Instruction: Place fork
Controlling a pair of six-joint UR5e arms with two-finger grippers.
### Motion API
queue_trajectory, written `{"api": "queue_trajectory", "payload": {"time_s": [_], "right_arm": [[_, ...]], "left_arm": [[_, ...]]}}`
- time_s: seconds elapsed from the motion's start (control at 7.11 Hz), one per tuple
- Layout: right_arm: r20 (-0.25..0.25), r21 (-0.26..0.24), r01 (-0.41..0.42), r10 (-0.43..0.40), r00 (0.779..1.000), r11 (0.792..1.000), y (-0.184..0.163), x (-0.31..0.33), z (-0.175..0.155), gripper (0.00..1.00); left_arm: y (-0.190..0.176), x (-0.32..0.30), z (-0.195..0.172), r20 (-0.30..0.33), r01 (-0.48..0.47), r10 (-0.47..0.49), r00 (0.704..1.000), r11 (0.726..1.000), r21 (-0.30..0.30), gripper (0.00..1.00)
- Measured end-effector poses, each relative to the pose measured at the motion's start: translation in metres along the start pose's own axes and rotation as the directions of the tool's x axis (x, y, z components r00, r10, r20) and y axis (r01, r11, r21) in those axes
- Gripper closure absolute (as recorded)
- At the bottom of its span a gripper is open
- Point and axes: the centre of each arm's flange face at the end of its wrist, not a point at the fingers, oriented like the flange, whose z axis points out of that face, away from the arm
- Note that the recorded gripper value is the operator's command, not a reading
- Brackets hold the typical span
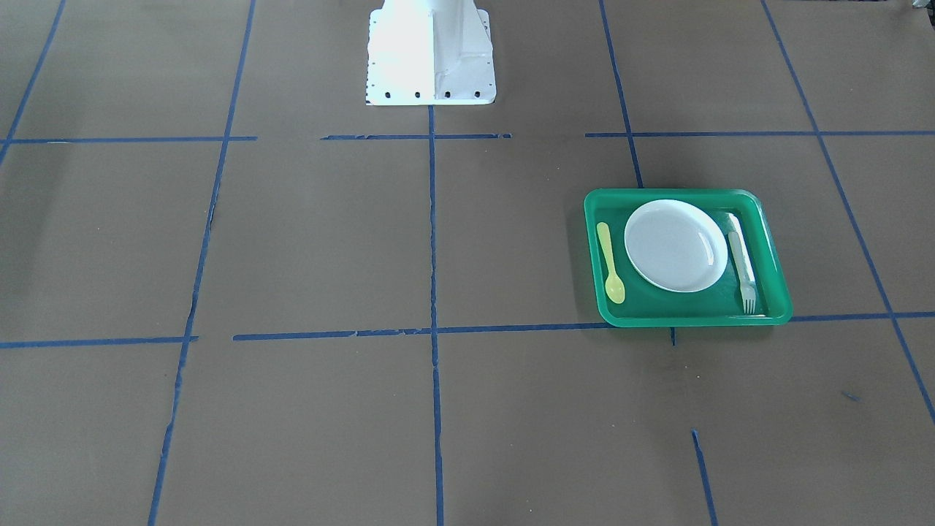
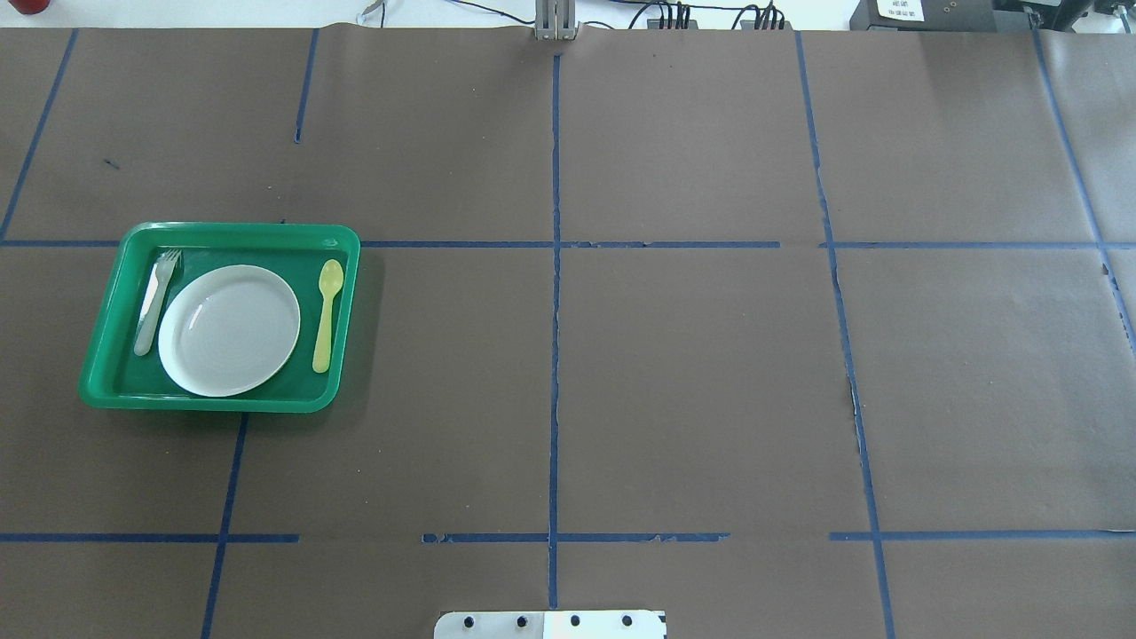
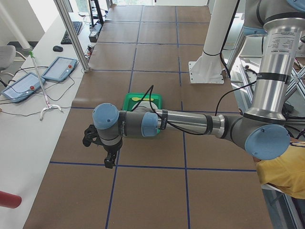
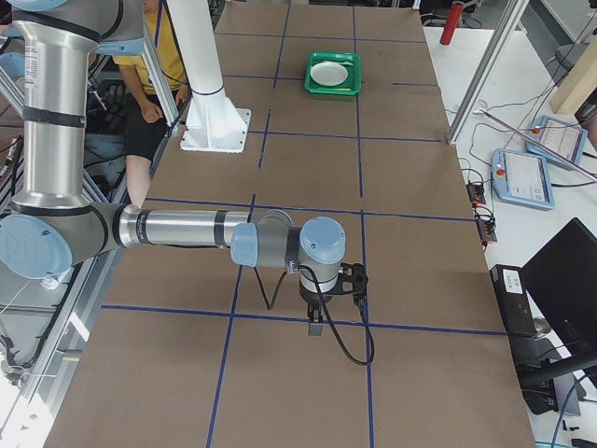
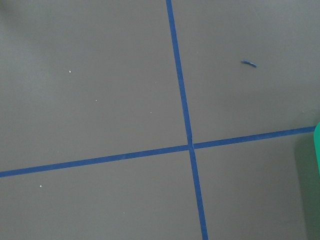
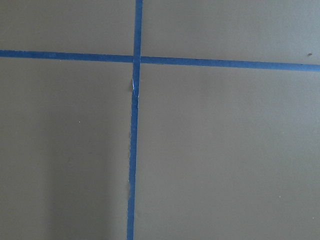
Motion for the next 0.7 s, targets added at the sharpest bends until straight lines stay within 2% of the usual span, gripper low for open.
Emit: {"api": "queue_trajectory", "payload": {"time_s": [0.7], "right_arm": [[0.0,0.0,0.001,-0.001,1.0,1.0,0.0,0.0,0.0,0.0]], "left_arm": [[0.0059,0.0036,-0.0014,-0.002,0.001,-0.001,1.0,1.0,0.003,0.0]]}}
